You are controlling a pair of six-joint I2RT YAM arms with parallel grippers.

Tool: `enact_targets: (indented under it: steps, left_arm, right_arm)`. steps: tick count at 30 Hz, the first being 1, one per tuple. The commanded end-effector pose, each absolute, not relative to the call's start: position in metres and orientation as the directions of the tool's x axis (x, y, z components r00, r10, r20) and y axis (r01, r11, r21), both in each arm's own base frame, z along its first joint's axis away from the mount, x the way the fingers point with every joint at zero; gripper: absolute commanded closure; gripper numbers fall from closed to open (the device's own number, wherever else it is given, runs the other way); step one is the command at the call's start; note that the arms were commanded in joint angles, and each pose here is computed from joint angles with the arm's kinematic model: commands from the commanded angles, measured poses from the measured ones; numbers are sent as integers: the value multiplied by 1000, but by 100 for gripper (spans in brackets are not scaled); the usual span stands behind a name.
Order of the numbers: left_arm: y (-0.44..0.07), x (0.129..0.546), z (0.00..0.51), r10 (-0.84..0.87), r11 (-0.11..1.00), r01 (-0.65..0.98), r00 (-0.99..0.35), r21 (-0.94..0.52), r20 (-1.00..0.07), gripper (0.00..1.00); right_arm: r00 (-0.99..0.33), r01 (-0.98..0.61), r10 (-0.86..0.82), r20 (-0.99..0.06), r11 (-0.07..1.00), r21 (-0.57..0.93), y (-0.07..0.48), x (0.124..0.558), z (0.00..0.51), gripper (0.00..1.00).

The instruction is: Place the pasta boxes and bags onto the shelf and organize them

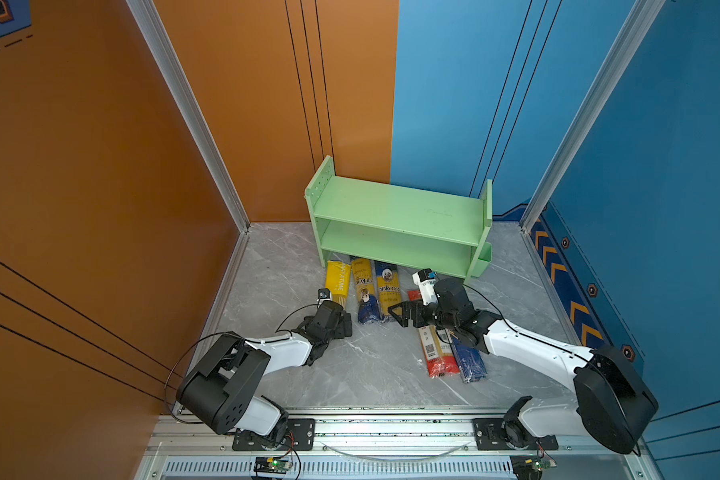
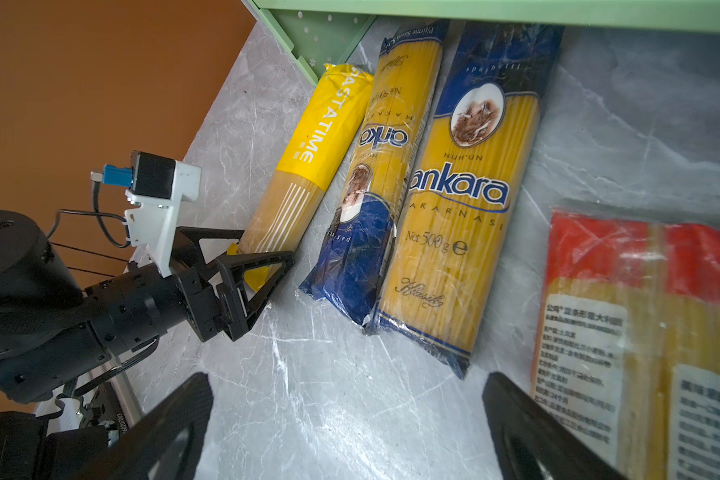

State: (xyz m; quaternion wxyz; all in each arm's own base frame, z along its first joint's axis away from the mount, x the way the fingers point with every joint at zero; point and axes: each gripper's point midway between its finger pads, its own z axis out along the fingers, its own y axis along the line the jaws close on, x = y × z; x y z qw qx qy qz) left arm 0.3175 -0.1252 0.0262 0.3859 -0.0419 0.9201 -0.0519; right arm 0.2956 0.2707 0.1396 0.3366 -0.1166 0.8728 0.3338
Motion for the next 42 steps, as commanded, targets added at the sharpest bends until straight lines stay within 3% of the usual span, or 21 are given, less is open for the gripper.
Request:
enact_targets:
  steps: [1,22,42]
  left_arm:
    - [-119,298,0,-105,994,-57,-737,-94,-667,2]
    - [-123,275,-42,-29,999,-33,-763,-6,-646,0]
    - [-120,254,-72,-14,1000,-3,-771,-20,-636,9]
  right_arm:
    - [-754,-424,28,-657,743,518,272,296,134,0]
    - [-755,-414,34,-655,749,517,269,296,132,0]
    - [-756,-414,39,-654,745,523,269,295,132,0]
